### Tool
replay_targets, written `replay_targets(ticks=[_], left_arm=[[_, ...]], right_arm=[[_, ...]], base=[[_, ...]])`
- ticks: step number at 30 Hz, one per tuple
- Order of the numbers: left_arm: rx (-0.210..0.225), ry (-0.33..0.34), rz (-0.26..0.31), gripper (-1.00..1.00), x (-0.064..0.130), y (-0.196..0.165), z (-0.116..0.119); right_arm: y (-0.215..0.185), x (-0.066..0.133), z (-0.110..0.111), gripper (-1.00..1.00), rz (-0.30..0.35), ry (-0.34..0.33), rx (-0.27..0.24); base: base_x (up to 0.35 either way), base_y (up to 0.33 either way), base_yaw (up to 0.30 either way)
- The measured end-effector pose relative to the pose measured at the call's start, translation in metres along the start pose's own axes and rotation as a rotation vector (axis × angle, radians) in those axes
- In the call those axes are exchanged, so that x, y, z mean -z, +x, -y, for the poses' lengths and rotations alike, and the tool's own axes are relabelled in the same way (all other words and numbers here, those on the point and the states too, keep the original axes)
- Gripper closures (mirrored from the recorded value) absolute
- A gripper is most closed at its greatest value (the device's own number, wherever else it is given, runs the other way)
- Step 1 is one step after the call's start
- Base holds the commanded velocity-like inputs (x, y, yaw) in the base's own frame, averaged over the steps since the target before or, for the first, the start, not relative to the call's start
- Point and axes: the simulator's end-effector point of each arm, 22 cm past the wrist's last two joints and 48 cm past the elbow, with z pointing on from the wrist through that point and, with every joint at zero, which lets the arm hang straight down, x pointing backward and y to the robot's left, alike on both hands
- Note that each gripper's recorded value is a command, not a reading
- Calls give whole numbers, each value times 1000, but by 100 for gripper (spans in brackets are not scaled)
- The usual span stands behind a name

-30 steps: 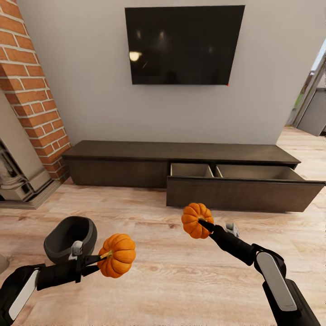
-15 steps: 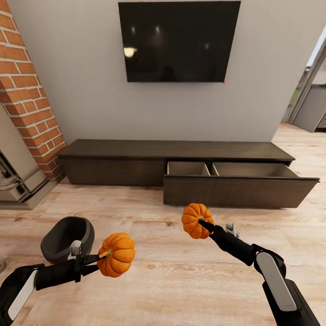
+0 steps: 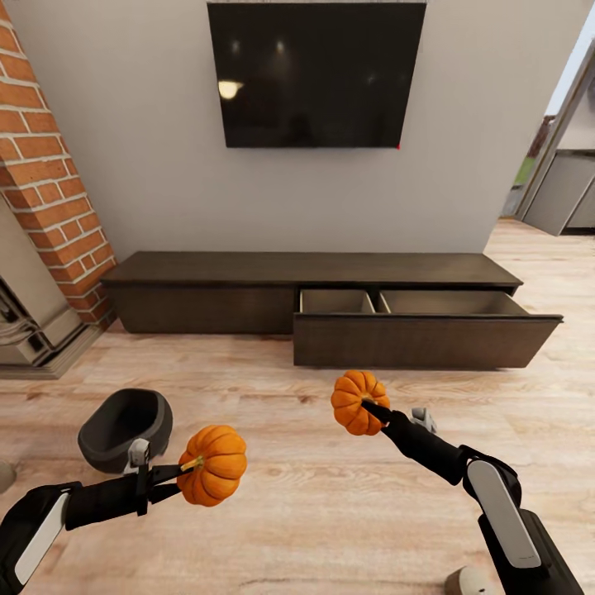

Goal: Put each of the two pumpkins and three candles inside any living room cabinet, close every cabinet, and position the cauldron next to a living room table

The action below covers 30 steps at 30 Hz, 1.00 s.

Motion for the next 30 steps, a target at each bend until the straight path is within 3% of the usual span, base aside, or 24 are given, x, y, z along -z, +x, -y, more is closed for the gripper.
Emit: replay_targets(ticks=[14,21,30], left_arm=[[-5,-6,3,100,13,-10,18],[-12,61,77,100,33,-29,33],[-16,61,82,100,34,-30,33]], right_arm=[[-16,4,-16,100,26,3,5],[-17,4,-15,100,31,5,6],[-17,4,-14,100,30,7,9]], base=[[0,0,-257],[0,0,-281],[0,0,-281]])
